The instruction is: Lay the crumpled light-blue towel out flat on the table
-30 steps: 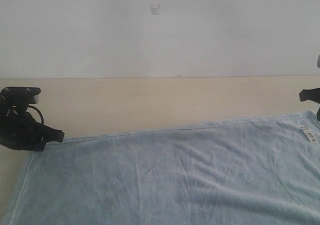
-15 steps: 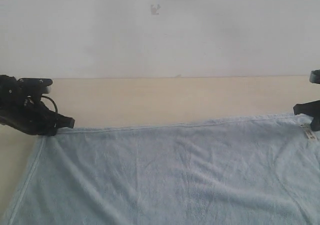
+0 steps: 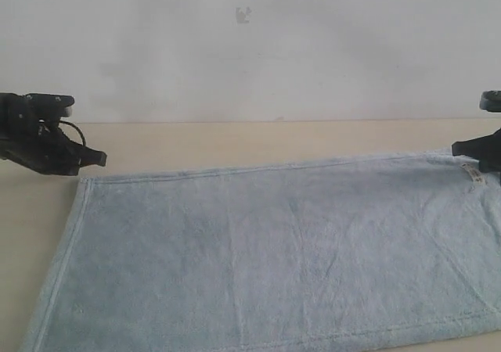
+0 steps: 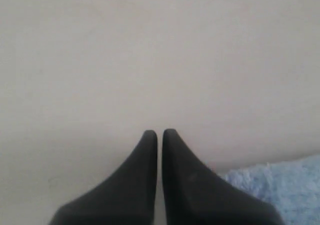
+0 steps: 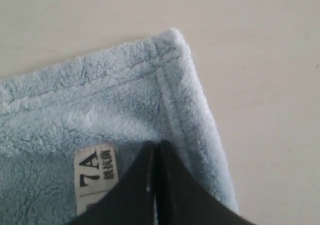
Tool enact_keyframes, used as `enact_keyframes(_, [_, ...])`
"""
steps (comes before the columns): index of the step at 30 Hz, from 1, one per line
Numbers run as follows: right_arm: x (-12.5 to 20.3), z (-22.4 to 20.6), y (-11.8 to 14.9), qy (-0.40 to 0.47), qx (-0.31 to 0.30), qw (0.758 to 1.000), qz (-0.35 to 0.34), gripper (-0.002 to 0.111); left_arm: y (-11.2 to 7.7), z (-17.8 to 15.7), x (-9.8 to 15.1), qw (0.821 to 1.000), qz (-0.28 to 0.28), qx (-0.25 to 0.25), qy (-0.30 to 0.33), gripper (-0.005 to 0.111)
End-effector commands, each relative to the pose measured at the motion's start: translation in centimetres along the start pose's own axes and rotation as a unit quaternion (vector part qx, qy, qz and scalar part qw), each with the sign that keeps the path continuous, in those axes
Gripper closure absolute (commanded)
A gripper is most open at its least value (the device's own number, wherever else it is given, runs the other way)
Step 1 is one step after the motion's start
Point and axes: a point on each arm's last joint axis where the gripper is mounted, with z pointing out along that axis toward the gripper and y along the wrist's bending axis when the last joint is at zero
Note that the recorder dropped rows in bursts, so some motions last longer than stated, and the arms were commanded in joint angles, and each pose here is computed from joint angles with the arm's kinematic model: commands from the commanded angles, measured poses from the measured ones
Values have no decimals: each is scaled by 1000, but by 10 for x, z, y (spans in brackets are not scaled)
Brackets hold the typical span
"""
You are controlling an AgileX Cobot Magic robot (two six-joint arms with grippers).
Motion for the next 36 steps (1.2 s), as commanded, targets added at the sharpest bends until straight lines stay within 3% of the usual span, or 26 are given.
enact_keyframes(1, [8,18,-1,26,-4,1000,-12,109,3,2,-16,1000,4,-4,-15,103])
enact_keyframes(8, [-13,-15,1,10,-10,1000,-17,109,-2,-48,-48,999,-25,13,-45,103])
enact_keyframes(13, [-21,-39,7,31,-34,999,5,109,-27,-62,-32,998,44,38,21,103])
enact_keyframes(20, [-14,-45,9,49,-40,998,-13,109,-73,-44,12,994,70,82,20,103])
enact_keyframes(31, [2,-20,7,67,-40,996,-30,109,-65,4,48,996,44,64,35,103])
enact_keyframes(36, [-6,-25,7,40,-33,998,-28,109,-64,22,45,998,41,51,-10,103])
